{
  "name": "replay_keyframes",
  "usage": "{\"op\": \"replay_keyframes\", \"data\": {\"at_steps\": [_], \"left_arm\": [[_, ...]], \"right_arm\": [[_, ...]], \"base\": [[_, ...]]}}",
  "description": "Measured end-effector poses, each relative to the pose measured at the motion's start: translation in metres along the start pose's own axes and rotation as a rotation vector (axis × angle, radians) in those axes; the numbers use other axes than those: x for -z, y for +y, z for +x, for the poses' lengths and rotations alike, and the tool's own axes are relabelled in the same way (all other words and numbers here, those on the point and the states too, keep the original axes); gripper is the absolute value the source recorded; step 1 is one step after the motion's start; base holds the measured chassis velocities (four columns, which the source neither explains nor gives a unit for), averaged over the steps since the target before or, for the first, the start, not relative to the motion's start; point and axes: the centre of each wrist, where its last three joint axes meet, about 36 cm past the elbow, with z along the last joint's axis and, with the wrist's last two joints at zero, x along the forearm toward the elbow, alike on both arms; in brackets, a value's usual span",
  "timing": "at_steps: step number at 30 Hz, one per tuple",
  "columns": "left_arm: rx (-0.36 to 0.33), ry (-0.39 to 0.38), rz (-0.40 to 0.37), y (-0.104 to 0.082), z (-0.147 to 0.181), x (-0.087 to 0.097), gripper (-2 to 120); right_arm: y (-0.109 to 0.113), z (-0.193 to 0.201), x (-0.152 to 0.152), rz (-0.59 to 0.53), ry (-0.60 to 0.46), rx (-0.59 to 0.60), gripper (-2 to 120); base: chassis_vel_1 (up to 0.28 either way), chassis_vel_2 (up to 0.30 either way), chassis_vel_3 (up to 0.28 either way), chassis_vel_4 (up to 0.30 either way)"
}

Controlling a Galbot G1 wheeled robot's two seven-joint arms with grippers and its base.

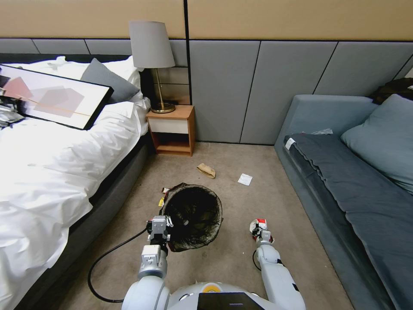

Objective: Pick up the trash bin, then pick up the garbage from the floor and place it into the trash bin.

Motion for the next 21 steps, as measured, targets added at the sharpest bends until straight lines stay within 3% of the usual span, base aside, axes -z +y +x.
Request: {"op": "replay_keyframes", "data": {"at_steps": [11, 14, 19, 21], "left_arm": [[-0.004, 0.003, -0.005, -0.001, 0.0, -0.002, 1], [-0.005, 0.003, -0.006, -0.001, 0.0, -0.002, 1], [-0.01, 0.007, -0.005, -0.002, 0.0, -0.003, 1], [-0.013, 0.01, -0.005, -0.003, 0.0, -0.005, 1]], "right_arm": [[0.016, 0.053, 0.07, -0.028, -0.248, 0.071, 0], [0.023, 0.091, 0.114, -0.056, -0.412, 0.134, 0], [0.027, 0.132, 0.146, -0.071, -0.562, 0.219, 0], [0.029, 0.163, 0.164, -0.082, -0.666, 0.314, 0]], "base": [[0.0, 0.0, 0.0, 0.0], [0.0, 0.0, 0.0, 0.0], [0.0, 0.0, 0.0, 0.0], [0.0, 0.0, 0.0, 0.0]]}}
